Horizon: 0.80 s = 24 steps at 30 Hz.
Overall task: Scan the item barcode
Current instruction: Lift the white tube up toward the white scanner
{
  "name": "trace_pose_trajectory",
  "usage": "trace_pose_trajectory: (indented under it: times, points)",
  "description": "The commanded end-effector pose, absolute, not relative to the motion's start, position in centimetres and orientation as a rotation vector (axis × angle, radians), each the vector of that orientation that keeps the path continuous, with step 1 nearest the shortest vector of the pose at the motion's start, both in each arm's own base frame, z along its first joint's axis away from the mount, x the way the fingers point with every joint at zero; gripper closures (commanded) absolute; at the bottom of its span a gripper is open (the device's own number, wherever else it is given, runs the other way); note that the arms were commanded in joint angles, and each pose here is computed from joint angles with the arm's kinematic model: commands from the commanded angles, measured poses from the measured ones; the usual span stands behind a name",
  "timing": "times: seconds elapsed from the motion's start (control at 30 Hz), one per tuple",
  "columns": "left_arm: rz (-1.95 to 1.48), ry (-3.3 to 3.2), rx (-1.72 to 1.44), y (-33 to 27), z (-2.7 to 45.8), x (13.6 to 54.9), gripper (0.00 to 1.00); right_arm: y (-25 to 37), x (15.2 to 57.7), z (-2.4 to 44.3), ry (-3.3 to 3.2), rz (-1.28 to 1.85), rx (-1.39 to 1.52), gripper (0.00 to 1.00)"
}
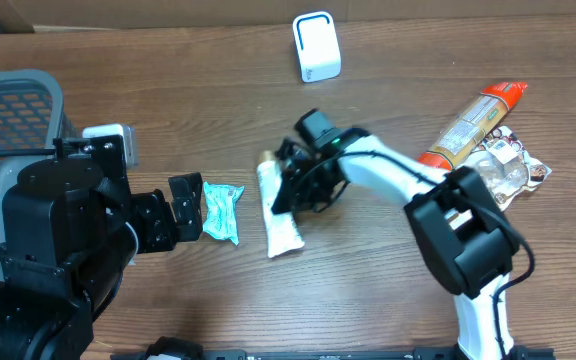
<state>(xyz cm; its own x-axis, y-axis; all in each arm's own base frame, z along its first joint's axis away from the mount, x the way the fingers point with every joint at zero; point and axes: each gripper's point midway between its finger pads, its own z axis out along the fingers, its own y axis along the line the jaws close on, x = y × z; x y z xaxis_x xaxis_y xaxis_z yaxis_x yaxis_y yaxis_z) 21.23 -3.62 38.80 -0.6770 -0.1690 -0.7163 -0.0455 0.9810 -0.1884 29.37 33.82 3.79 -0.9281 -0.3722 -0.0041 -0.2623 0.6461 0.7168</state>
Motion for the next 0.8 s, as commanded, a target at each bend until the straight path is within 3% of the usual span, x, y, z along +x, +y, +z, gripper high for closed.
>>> trace_pose_trajectory:
  times: [0.0, 0.47, 0.77]
  points:
    - [-0.190, 2.297, -0.177, -3.3, 39.2, 21.3, 0.01, 33.4, 29.8, 10.2, -2.608, -1.480, 0.769, 0.96]
    - [-0.190, 2.296, -0.177, -3.3, 39.2, 21.3, 0.00, 23.9, 32.1, 26.2, -2.650, -2.041, 1.067, 0.96]
    - [-0.190, 2.296, -0.177, -3.3, 39.2, 21.3, 0.00, 21.1, 29.3, 33.8, -2.689, -2.205, 1.228, 0.96]
